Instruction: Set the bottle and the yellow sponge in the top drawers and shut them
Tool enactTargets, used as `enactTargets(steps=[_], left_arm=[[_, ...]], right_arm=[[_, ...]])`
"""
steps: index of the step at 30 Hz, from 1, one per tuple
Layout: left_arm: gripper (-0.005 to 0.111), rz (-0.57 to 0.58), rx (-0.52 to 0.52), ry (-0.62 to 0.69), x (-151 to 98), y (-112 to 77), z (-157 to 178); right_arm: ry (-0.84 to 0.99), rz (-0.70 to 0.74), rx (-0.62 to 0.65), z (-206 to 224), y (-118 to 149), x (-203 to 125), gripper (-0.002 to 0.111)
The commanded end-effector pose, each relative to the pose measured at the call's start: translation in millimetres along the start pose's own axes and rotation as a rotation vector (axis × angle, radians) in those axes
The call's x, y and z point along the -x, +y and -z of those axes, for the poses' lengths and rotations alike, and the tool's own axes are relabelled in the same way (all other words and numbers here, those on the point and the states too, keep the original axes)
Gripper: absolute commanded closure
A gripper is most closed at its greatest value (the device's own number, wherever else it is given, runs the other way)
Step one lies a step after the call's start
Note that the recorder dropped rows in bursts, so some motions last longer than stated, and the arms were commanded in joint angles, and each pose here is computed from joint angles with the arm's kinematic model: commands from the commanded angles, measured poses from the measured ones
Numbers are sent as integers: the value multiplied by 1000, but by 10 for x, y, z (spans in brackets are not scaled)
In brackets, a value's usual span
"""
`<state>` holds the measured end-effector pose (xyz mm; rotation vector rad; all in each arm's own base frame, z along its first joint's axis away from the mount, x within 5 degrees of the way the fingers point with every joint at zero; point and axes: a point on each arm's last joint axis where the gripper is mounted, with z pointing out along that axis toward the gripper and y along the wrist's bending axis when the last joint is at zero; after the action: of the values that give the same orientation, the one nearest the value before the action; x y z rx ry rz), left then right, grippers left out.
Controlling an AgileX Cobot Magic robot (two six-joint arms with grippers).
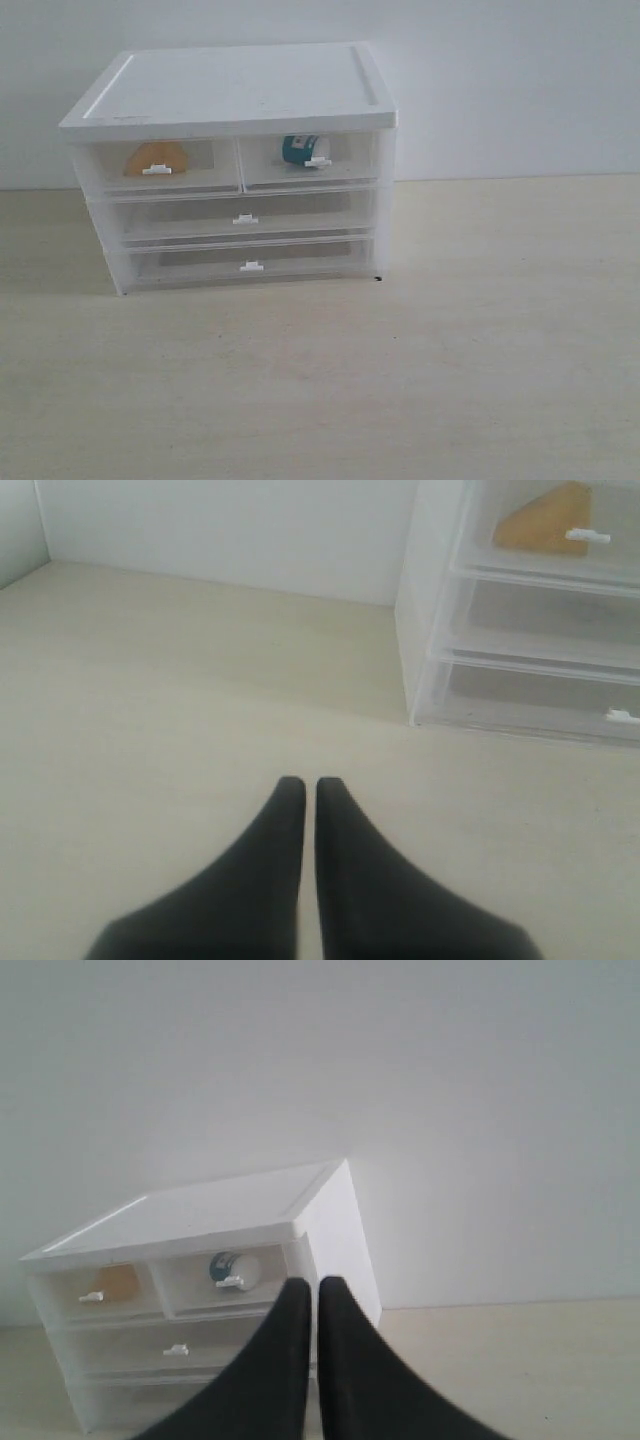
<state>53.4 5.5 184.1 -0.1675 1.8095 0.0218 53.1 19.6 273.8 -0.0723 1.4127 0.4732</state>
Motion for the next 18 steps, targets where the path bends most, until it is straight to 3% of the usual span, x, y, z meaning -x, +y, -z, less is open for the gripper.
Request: enactTargets(steps=[1, 9, 18], left_arm=[[103, -11, -5, 4, -14, -1, -3], [103, -11, -5, 4, -14, -1, -3], [103, -11, -5, 4, -14, -1, -3]], right_arm=[[-10, -5, 2, 54, -18, -86, 108], [91, -9, 68, 43, -3, -358, 108], [153, -130, 48, 51, -51, -570, 108]])
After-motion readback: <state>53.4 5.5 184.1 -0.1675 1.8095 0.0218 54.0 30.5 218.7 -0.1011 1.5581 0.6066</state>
